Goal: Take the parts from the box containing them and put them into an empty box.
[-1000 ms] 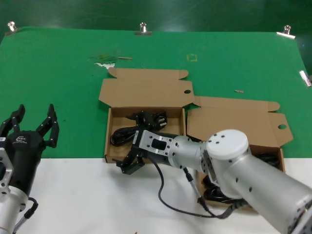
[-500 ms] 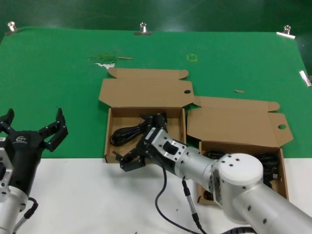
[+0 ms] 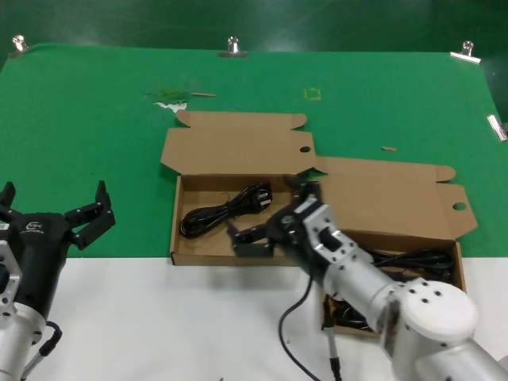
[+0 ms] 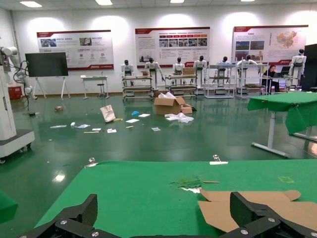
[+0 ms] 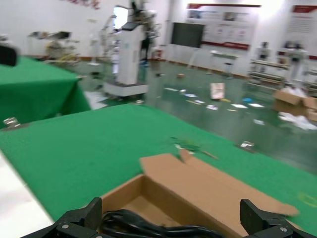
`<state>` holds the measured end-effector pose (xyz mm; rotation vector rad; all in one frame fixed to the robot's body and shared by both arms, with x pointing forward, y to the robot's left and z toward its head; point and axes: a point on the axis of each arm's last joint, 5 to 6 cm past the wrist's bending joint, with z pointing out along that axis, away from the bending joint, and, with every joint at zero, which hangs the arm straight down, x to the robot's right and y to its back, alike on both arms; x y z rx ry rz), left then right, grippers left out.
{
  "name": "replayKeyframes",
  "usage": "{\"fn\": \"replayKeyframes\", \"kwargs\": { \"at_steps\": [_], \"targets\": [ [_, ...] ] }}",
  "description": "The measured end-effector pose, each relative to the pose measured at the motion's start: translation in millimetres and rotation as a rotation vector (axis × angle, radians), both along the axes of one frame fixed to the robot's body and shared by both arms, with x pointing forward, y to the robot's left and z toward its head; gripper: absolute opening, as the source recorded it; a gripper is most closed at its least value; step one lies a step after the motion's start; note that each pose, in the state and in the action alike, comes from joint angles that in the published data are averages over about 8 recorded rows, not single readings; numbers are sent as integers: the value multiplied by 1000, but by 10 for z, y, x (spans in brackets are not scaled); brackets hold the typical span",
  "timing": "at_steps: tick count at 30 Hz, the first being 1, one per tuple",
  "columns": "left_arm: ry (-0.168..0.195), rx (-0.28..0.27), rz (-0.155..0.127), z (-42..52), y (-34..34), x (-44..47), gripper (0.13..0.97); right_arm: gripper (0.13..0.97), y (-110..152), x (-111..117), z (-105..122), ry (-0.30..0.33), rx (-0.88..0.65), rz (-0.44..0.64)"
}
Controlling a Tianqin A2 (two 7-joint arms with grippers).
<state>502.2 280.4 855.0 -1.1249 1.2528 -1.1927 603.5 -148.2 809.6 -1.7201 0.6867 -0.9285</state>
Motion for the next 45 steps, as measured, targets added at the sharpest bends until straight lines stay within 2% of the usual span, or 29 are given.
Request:
{"fn": "replayKeyframes", "kwargs": {
  "at_steps": [11,27,32,45],
  "targets": [
    [0,0,0,0,0,0,963,966,-432,-287,89,-19,123,-190],
    [0,0,0,0,0,0,966,966,-1129,-793,349,-103,232,-452],
    [0,0,0,0,0,0,966,966,-1204,-856,388,-117,239,-479],
    [0,0,0,0,0,0,966,966,-1210,-860,391,-118,240,-481]
  ]
}}
